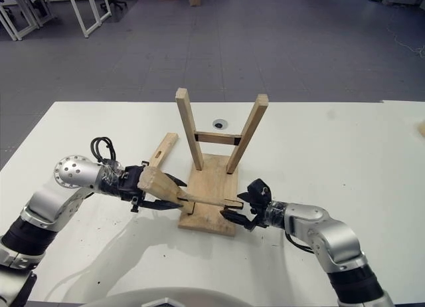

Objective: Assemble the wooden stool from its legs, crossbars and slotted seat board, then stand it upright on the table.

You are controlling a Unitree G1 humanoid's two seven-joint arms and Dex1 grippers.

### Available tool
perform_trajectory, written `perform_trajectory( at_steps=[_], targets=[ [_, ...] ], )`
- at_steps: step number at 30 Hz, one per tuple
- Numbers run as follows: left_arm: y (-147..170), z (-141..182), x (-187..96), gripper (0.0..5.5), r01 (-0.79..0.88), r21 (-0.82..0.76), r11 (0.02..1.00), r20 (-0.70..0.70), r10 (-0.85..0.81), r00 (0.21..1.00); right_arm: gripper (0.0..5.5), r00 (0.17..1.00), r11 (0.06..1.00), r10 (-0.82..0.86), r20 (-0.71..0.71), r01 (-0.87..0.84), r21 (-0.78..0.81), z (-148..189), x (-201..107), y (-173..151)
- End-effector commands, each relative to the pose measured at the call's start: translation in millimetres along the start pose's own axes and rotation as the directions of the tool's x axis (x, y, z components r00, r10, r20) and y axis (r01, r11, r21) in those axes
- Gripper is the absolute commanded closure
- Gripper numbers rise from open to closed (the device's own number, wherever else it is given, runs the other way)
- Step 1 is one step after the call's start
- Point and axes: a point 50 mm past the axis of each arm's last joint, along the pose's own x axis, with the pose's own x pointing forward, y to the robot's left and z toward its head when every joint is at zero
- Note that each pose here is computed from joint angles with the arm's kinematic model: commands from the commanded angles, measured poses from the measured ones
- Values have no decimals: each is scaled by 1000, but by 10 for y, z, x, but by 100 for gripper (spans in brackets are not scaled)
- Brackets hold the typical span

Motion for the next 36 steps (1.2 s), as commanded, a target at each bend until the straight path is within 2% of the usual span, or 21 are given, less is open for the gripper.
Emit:
perform_trajectory(
  at_steps=[1, 4, 6, 10, 17, 23, 25, 31, 36],
  targets=[
    [-659, -1109, -180, 344, 45, -320, 946, -677, -262, 687, 90, 993, 990, 110, -33, -113, -82, 37, 200, 91],
    [-786, -1251, -129, 344, 8, -347, 938, -662, -251, 706, 90, 992, 988, 122, -39, -125, -90, 23, 198, 122],
    [-871, -1317, -74, 344, -17, -374, 927, -595, -226, 771, 90, 993, 988, 117, -35, -120, -96, 39, 171, 112],
    [-1019, -1377, -182, 344, 37, -362, 931, -584, -258, 769, 90, 996, 986, 85, -30, -88, -139, 130, -42, 4],
    [-846, -1272, -231, 344, 76, -302, 950, -579, -246, 777, 90, 991, 940, 119, -59, -131, -314, 301, -237, -75],
    [-808, -1257, -277, 344, 100, -288, 952, -573, -255, 778, 90, 994, 875, 113, 10, -95, -476, 576, -330, -165],
    [-801, -1239, -275, 344, 109, -286, 952, -565, -259, 783, 90, 993, 852, 120, -10, -108, -513, 517, -240, -167],
    [-671, -1100, -247, 344, 141, -292, 946, -510, -279, 814, 90, 989, 899, 118, -86, -143, -415, 70, 124, -307],
    [-542, -900, -174, 344, 166, -323, 932, -420, -298, 857, 90, 980, 906, 138, -146, -184, -381, -173, 260, -341]
  ],
)
